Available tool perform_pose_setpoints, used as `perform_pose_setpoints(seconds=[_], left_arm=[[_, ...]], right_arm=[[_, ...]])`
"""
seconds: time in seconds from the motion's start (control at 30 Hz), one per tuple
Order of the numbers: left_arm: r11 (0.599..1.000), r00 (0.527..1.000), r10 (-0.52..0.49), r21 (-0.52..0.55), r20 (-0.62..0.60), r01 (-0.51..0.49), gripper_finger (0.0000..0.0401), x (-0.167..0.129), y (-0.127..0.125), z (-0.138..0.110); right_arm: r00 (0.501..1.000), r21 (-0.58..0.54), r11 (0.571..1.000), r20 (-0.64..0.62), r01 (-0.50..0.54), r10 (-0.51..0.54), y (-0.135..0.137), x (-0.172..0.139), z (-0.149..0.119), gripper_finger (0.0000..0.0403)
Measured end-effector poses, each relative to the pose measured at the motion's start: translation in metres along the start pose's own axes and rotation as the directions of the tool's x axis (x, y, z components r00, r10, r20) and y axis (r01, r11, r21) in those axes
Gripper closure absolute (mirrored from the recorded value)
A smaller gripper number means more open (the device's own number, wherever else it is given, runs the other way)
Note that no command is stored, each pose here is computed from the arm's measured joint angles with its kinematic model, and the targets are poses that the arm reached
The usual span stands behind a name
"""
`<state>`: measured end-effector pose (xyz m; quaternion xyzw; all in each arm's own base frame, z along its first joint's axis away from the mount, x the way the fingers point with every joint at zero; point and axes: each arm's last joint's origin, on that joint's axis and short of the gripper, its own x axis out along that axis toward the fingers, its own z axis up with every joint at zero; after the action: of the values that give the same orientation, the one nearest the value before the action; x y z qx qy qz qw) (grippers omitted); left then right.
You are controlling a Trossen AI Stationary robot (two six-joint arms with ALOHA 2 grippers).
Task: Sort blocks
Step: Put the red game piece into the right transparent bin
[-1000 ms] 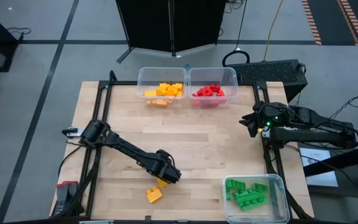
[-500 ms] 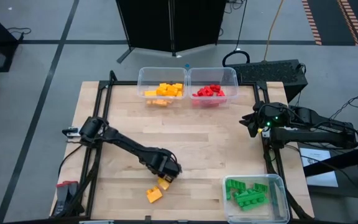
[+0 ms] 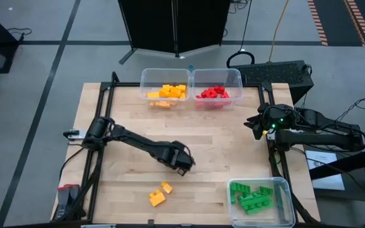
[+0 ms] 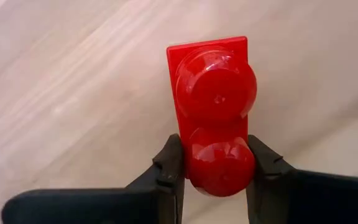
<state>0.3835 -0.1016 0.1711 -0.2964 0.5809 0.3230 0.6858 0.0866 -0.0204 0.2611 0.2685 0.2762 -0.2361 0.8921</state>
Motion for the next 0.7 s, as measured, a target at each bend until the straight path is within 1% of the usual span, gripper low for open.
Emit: perform_pose_setpoints(seconds=[0.13, 0.27, 0.33, 0.4, 0.47, 0.53, 0.63, 0.7], left_arm=[[0.998, 0.998, -0.049, 0.031, 0.043, 0.047, 0.0330, -0.017, -0.001, 0.028], [0.999, 0.983, -0.043, 0.016, 0.179, 0.040, 0.0330, -0.033, 0.011, 0.076], [0.999, 0.967, -0.054, 0.009, 0.249, 0.054, 0.0330, -0.045, 0.018, 0.101], [0.996, 0.941, -0.082, 0.005, 0.328, 0.085, 0.0330, -0.058, 0.025, 0.127], [0.992, 0.901, -0.112, 0.000, 0.419, 0.123, 0.0330, -0.073, 0.033, 0.155], [0.988, 0.843, -0.133, 0.005, 0.521, 0.153, 0.0330, -0.090, 0.042, 0.180], [0.981, 0.729, -0.159, 0.024, 0.666, 0.193, 0.0330, -0.113, 0.054, 0.211], [0.976, 0.656, -0.166, 0.028, 0.737, 0.215, 0.0330, -0.122, 0.063, 0.228]], right_arm=[[1.000, 0.000, 1.000, 0.000, 0.000, 0.000, 0.000, 0.000, 0.000, 0.0259], [1.000, 0.000, 1.000, 0.000, 0.000, 0.000, 0.000, 0.000, 0.000, 0.0259], [1.000, -0.001, 1.000, -0.001, 0.000, 0.000, 0.000, 0.000, 0.000, 0.0259], [1.000, -0.001, 1.000, -0.002, 0.001, -0.001, 0.000, 0.000, 0.000, 0.0259], [1.000, -0.001, 1.000, -0.006, 0.003, -0.003, 0.000, 0.000, -0.001, 0.0259], [1.000, -0.001, 1.000, -0.008, 0.004, -0.004, 0.000, 0.000, -0.001, 0.0259], [1.000, -0.002, 1.000, -0.011, 0.007, -0.007, -0.001, 0.000, -0.001, 0.0259], [1.000, -0.002, 1.000, -0.014, 0.009, -0.009, -0.001, 0.000, -0.001, 0.0259]])
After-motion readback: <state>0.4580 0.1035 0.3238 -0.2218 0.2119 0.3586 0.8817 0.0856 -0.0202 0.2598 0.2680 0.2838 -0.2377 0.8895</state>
